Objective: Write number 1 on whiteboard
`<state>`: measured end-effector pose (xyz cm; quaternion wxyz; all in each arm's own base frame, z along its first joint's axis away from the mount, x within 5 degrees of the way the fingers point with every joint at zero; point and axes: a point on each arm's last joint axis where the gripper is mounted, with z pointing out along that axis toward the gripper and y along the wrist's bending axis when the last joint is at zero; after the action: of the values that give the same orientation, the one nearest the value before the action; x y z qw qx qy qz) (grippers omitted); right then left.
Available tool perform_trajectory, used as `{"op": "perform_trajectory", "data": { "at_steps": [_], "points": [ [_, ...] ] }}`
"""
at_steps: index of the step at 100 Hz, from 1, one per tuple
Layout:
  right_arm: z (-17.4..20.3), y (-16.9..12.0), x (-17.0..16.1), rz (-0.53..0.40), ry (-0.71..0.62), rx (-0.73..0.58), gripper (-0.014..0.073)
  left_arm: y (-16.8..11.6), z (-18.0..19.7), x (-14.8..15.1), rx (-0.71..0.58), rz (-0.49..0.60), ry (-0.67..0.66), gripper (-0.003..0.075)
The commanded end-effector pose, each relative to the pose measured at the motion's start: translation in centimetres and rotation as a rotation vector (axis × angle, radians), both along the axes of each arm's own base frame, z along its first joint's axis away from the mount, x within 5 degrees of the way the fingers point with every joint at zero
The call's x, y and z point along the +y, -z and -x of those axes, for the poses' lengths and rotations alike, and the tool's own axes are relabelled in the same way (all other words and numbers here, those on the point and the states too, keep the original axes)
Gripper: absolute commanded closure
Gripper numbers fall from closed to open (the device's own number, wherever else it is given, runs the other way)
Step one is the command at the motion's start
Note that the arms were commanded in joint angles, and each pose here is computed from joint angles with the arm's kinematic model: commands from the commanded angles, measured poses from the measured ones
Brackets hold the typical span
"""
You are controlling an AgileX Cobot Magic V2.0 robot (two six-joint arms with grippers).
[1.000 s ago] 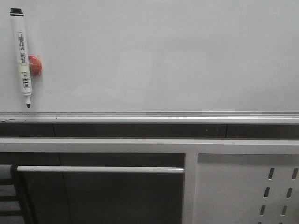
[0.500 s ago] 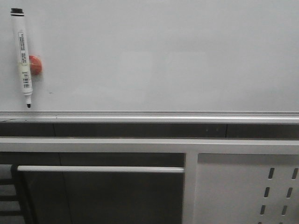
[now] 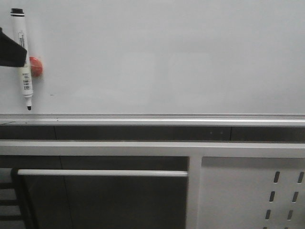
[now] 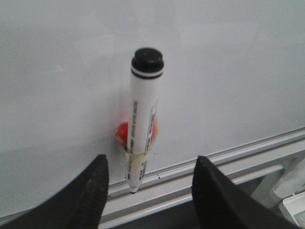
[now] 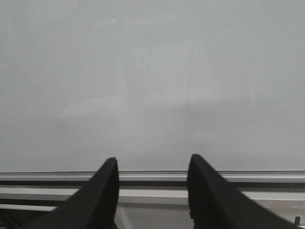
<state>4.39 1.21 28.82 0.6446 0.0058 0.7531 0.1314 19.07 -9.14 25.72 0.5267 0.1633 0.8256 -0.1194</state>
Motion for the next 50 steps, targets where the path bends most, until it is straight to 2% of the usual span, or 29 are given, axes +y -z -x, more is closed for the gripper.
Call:
{"op": "perform_trajectory", "data": {
  "at_steps": [1,21,50],
  "points": [
    [-0.1,-1.7,-0.2,0.004,0.021,-0.088,0.0291,-0.9,-0.8,-0.2,-0.041,0.021,-0.037,0.0351],
    [-0.1,-1.7,-0.2,0.010,0.023,-0.088,0.0291,0.1,-1.7,-0.3,-0.024,-0.005,-0.070,0.0351],
    [-0.1,-1.7,-0.2,0.010,0.023,-0.088,0.0291,0.0,-2.1,0.0,-0.057,-0.013,-0.110,0.0351]
  ]
}}
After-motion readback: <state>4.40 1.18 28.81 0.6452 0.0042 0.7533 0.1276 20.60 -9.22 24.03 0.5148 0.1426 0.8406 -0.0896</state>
